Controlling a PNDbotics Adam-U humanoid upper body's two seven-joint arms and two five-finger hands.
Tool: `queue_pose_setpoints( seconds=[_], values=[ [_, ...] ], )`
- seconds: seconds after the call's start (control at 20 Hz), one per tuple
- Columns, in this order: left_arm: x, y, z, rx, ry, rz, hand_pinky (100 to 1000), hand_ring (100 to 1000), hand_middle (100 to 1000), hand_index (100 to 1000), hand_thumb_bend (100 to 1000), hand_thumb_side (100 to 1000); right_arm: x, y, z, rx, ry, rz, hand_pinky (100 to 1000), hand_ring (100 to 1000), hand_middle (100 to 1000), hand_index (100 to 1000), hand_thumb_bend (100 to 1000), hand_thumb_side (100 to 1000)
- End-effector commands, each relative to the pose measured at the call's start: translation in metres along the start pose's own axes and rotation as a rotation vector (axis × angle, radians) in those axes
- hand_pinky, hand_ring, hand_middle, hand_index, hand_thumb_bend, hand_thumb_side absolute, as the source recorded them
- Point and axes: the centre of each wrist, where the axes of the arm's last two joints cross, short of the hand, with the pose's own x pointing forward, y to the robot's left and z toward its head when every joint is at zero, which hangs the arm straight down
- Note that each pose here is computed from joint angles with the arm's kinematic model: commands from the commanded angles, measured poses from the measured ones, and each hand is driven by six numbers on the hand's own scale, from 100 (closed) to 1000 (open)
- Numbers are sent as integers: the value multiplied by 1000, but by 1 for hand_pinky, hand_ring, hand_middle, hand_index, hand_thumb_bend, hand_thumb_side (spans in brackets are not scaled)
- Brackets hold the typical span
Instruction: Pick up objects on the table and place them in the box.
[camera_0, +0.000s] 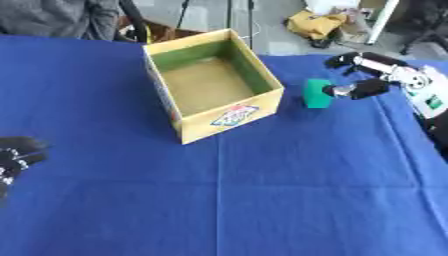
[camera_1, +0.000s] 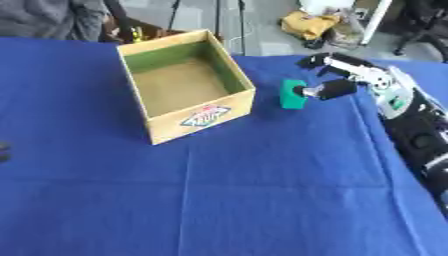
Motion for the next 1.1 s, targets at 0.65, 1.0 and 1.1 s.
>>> queue_pose_setpoints(
  seconds=[0.65,1.0,1.1],
  values=[
    [10,1,-4,-9,-29,-19,831,791,596,672,413,1000,2,-2,-4,26,3,165,831,927,846,932,364,465],
    [10,2,-4,-7,-30,-20,832,791,596,671,414,1000,-5,4,0,47,50,182,826,916,828,930,291,255],
    [10,2,-4,-7,-30,-20,832,791,596,671,414,1000,-6,5,1,49,55,184,826,916,828,930,291,255]
  ],
)
